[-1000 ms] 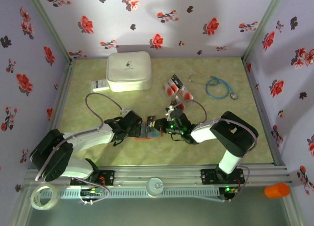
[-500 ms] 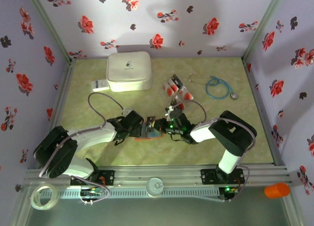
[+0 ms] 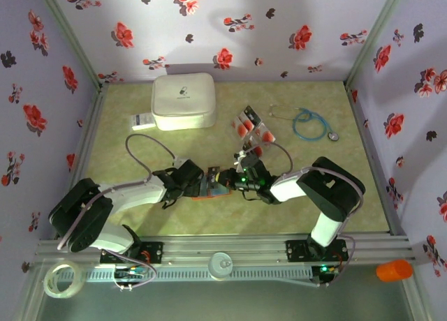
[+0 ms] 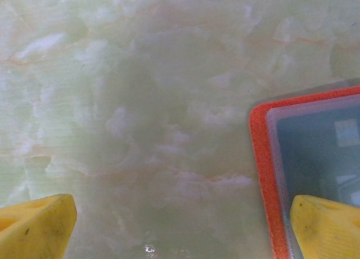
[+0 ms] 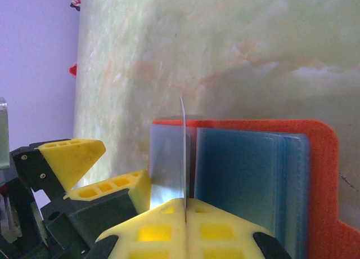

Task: Put the credit cards into the card holder

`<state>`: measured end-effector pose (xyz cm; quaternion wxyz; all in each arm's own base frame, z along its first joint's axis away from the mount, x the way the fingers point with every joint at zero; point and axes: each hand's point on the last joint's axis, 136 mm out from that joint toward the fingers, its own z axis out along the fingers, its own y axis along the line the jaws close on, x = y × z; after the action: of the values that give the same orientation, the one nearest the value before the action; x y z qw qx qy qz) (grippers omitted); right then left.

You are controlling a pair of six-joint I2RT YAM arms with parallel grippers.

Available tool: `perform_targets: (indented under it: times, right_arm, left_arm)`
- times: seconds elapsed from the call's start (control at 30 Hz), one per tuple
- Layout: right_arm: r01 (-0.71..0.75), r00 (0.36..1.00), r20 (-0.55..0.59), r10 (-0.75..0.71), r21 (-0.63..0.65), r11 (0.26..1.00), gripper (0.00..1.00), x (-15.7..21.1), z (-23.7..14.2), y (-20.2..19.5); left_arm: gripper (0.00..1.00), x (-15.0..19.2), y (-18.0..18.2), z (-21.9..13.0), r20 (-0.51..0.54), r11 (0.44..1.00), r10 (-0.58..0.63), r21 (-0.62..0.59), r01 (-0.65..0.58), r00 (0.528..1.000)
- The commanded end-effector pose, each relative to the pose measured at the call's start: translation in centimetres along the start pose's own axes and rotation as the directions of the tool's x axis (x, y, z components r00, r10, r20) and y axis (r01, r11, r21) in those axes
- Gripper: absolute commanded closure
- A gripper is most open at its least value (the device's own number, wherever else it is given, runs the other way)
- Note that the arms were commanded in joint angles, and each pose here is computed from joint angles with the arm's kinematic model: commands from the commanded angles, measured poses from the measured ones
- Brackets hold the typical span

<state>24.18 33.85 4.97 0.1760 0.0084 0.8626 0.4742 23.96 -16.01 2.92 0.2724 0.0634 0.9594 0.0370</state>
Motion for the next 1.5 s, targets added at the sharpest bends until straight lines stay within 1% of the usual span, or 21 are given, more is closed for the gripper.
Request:
perform_targets:
  times: [0.0, 0.73, 1.2, 1.47]
  right_arm:
    - [0.021, 0.999, -0.047, -0.019, 0.032, 0.999, 1.0, 0.8, 0.4, -0.6]
    - [0.03, 0.989, -0.147, -0.004, 0.174, 0.984, 1.0, 2.3, 0.1, -2.7]
    - [0.032, 0.988, -0.156, 0.001, 0.204, 0.979, 1.0, 2.5, -0.5, -3.0]
    - [0.032, 0.984, -0.179, 0.007, 0.215, 0.976, 1.0, 3.0, -0.5, -3.4]
  left_arm:
    - [0.03, 1.0, 0.6, 0.5, -0.02, 1.0, 0.0, -0.031, 0.0, 1.0]
    - [0.03, 1.2, 0.7, 0.6, -0.023, 1.0, 0.004, -0.03, -0.005, 1.0]
    - [0.03, 1.3, 0.7, 0.6, -0.024, 1.0, 0.007, -0.03, -0.008, 1.0]
    - [0.04, 1.3, 0.7, 0.6, -0.022, 1.0, 0.004, -0.029, -0.005, 1.0]
